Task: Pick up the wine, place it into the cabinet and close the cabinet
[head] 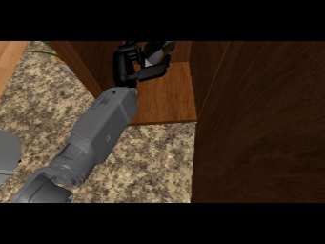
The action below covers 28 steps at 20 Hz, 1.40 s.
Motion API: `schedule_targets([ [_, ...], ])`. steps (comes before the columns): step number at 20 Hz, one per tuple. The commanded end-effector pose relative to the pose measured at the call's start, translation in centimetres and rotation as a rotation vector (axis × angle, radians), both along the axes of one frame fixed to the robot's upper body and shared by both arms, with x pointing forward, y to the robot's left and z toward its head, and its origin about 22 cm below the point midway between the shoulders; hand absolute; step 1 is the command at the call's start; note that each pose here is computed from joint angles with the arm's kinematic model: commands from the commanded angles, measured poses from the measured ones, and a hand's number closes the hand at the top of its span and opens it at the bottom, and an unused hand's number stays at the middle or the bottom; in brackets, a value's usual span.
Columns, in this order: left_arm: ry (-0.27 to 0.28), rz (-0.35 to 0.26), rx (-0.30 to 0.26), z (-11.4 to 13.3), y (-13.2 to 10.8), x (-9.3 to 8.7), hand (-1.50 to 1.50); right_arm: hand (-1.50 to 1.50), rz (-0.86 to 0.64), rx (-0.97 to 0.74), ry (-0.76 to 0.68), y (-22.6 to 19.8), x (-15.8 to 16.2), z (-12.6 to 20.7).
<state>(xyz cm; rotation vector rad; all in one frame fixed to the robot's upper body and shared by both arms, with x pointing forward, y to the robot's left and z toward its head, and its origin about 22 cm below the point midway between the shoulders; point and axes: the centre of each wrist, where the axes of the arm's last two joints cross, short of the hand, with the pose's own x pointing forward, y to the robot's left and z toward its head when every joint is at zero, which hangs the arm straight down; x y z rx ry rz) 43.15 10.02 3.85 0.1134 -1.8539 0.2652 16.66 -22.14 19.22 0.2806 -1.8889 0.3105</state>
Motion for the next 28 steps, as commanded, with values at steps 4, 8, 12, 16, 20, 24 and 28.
schedule_targets([
  [4,0.013,0.027,0.007,-1.3,1.9,-0.1,1.5,-1.5,0.021,0.024,-0.036,0.1,-1.3,1.2],
  [8,0.048,0.035,0.048,-0.3,0.7,0.3,-1.5,-1.5,0.027,0.025,-0.03,-0.1,-1.6,0.7],
  [12,0.055,0.064,0.094,-1.7,1.7,-0.3,-1.5,-1.5,0.022,0.035,-0.015,0.1,-1.1,0.0],
  [16,0.078,0.069,0.122,-2.8,2.2,-0.7,-1.5,-1.5,0.012,0.035,-0.052,-0.6,-0.5,1.0],
  [20,0.094,0.08,0.175,-4.0,3.3,-1.2,-1.5,-1.5,0.054,0.011,-0.017,0.3,-1.7,0.6],
  [24,0.084,0.095,0.192,-2.5,2.3,-0.6,-1.5,-1.5,0.033,0.011,-0.031,0.8,-0.1,0.0],
  [28,0.091,0.109,0.142,-3.5,2.1,-1.1,-1.5,-1.5,0.045,0.03,-0.048,-0.1,-1.5,0.9],
])
